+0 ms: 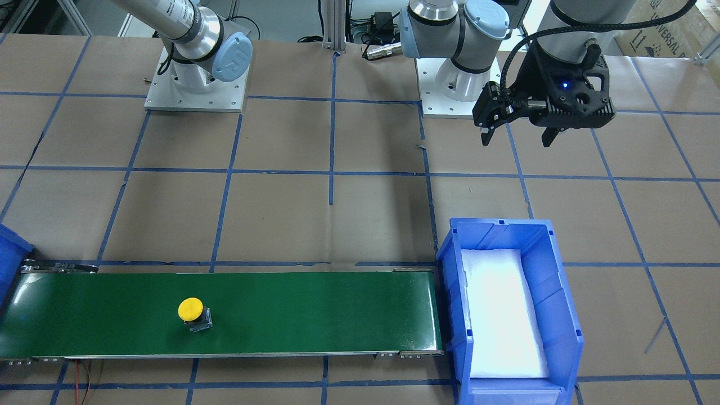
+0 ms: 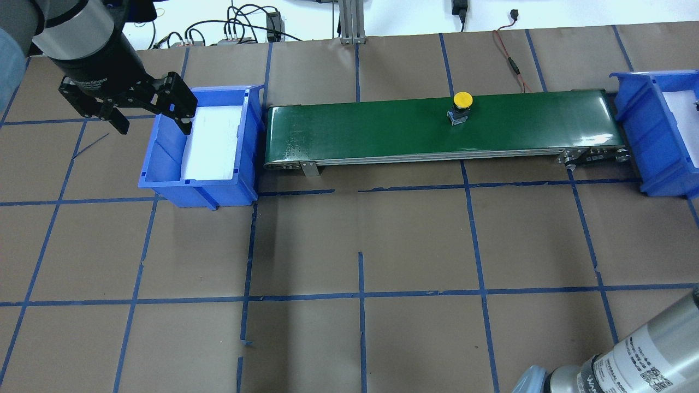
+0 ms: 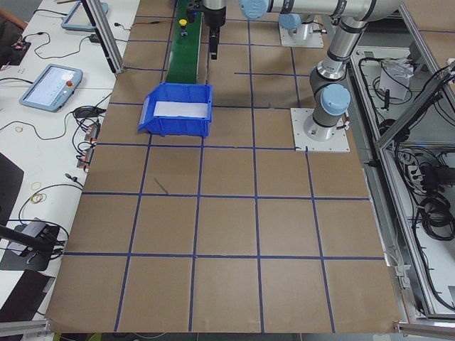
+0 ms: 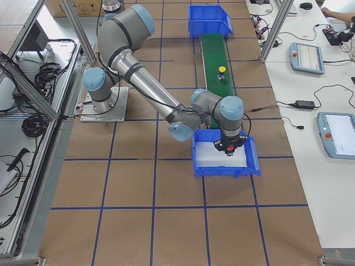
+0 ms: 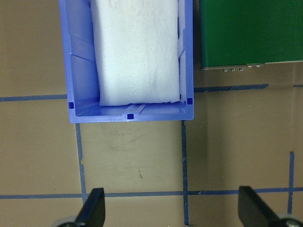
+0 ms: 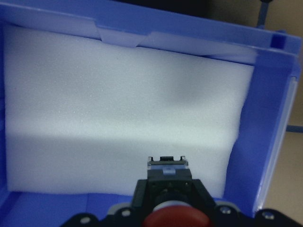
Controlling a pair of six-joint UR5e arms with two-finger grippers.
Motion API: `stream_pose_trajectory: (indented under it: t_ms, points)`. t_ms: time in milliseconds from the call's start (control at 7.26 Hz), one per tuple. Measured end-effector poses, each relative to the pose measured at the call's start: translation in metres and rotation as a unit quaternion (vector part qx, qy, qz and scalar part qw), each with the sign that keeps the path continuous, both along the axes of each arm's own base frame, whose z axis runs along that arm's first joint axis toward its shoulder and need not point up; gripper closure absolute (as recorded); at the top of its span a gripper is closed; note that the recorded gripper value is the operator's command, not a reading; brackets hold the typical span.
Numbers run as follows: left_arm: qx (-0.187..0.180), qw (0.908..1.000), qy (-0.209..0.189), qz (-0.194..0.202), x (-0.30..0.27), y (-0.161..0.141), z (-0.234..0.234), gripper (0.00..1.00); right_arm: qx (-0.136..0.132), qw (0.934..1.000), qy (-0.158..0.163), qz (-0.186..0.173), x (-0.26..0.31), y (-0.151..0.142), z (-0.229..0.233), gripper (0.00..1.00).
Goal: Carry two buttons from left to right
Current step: 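Carry the red button with the right gripper over the far blue bin, then lower the red button into the far bin and open the right gripper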
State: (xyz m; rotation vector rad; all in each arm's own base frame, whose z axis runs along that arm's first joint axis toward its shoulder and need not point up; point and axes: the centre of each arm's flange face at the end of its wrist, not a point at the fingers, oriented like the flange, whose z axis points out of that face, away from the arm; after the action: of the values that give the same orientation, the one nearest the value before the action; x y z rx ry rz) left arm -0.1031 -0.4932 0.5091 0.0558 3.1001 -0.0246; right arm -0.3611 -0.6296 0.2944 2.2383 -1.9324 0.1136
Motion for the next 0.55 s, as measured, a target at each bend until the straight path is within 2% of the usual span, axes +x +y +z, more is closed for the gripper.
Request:
stream_pose_trajectory:
  t_ms: [275,413,551]
  points:
    - [-0.001,1.0,0.0,0.0,0.0,0.0,0.001,0.0,0.005,0.9999,-0.008,-0.009,-0.017,0.009,-0.028,0.88]
    - [-0.001,1.0,0.0,0.0,0.0,0.0,0.001,0.0,0.009,0.9998,-0.01,-0.014,-0.023,0.013,-0.039,0.79]
    - [-0.001,1.0,0.0,0.0,0.0,0.0,0.001,0.0,0.014,0.9997,-0.013,-0.017,-0.026,0.015,-0.048,0.28]
